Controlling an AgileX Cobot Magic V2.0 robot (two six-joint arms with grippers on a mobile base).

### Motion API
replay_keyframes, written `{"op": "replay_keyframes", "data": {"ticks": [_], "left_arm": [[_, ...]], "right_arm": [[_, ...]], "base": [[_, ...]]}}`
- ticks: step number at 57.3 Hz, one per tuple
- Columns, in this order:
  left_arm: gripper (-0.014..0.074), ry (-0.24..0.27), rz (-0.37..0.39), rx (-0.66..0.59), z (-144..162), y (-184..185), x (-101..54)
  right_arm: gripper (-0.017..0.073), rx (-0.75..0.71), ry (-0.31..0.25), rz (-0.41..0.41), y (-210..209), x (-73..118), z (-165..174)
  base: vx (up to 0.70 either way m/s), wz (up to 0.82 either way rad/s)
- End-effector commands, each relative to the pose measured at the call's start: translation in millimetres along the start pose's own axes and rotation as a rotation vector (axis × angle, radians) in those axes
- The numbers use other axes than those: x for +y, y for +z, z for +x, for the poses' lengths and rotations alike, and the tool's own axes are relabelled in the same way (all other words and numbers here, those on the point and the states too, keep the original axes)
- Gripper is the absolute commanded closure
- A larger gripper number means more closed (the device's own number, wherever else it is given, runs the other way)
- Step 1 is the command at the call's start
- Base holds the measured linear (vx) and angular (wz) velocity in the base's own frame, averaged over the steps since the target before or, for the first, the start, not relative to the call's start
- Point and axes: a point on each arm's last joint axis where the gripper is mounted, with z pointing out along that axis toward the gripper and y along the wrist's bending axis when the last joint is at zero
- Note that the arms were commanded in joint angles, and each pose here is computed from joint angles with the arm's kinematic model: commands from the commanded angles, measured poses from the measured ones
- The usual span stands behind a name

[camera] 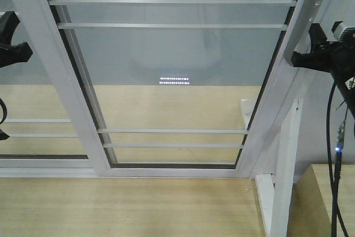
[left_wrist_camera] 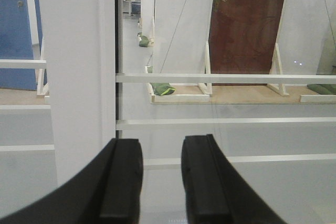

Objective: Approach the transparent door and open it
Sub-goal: 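Close the right gripper around the silver door handle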

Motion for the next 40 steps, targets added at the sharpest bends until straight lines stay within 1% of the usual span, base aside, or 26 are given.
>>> {"op": "replay_keyframes", "data": {"ticks": [1, 9, 40], "left_arm": [[0.0248, -0.006, 0.016, -0.124, -21.3, 0.5, -2.5], [0.0248, -0.006, 0.016, -0.124, -21.3, 0.5, -2.5], [0.0248, -0.007, 0.016, -0.124, -21.3, 0.5, -2.5]], "right_arm": [[0.0201, -0.157, 0.013, 0.018, 9.7, -1.6, -15.9], [0.0201, -0.142, -0.003, -0.012, 26.1, 1.2, -7.2], [0.0201, -0.182, -0.009, 0.001, 81.1, -0.8, 0.0]], "base": [[0.00, 0.00], [0.00, 0.00], [0.00, 0.00]]}}
